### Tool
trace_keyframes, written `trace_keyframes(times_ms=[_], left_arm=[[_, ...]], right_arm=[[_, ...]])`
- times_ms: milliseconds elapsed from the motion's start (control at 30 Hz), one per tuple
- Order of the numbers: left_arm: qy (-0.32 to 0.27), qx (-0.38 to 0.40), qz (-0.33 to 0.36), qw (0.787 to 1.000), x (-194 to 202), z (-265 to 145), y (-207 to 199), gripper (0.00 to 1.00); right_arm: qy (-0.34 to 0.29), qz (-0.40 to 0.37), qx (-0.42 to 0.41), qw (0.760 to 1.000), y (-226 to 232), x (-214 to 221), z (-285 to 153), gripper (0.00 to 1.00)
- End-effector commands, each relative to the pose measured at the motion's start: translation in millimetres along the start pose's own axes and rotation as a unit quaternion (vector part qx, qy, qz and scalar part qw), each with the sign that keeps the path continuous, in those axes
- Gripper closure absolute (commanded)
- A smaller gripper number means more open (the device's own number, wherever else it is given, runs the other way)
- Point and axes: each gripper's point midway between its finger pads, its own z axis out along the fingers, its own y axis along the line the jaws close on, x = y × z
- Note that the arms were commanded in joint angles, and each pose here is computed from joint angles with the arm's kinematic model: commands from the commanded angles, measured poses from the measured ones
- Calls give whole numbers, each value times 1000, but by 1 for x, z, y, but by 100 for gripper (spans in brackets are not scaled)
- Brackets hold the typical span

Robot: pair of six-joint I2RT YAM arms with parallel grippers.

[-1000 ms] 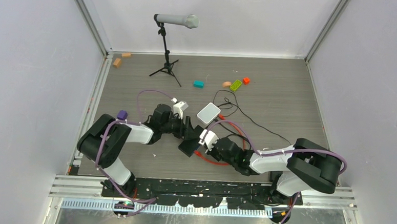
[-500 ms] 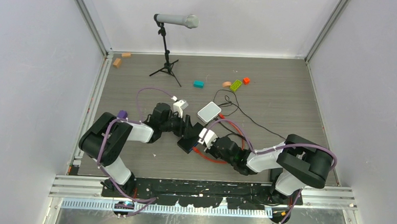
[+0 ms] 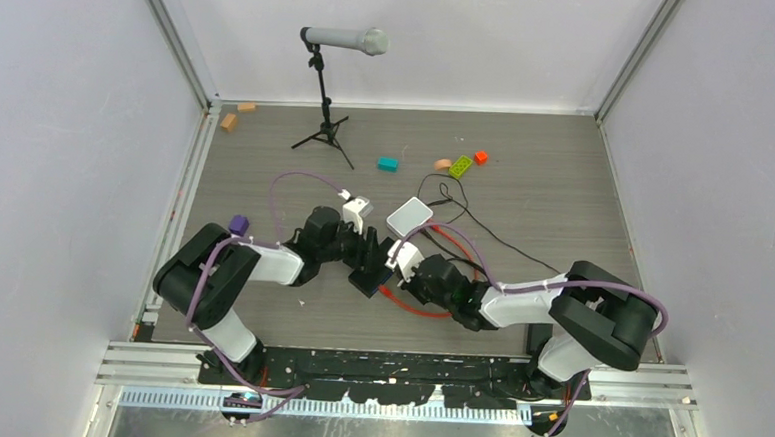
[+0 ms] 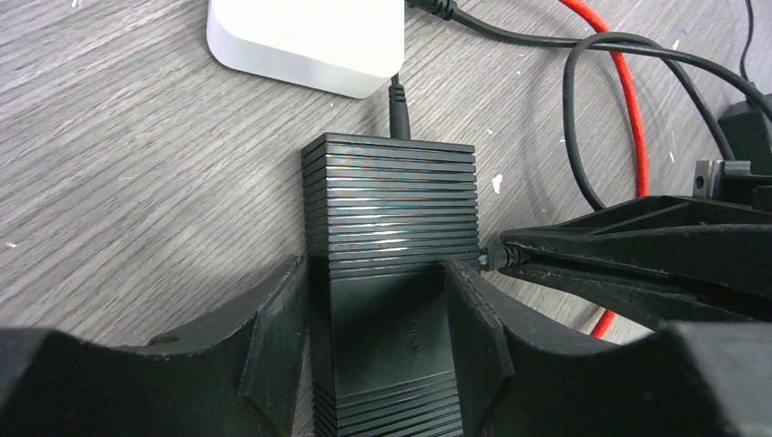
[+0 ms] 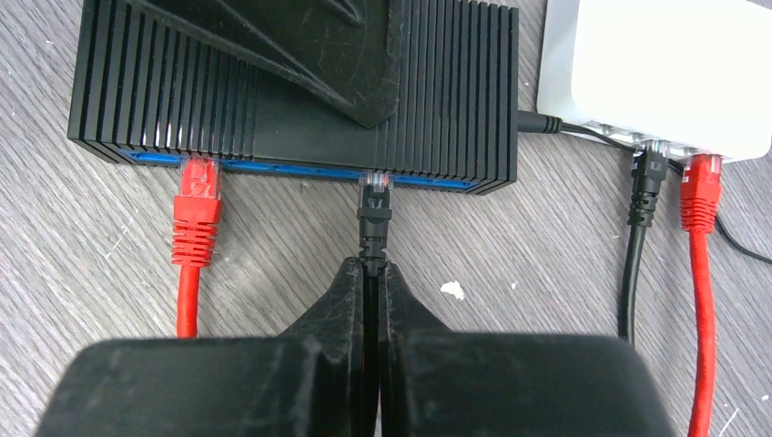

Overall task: Insert the plug into the switch port
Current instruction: Insert the connector into the switch port.

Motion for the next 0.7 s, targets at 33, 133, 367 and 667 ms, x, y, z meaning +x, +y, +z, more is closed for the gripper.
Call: trace_keyframes(times_ms=[33,133,367,667], left_arm=[[135,150,-31,979,79,-17,-81,49],[137,163,-29,977,82,-17,-89,50],[136,196,-39,970,86,-17,-105,50],[126,206,-40,969,81,-17,-110,51]], right_arm=[[-162,45,21,986,-23,-118,4,100],[-172,45,18,984,-23,-128,9,100],[-213,79,36,973,-30,-160,22,100],[-230,80,22,970,-25,-157,14,100]])
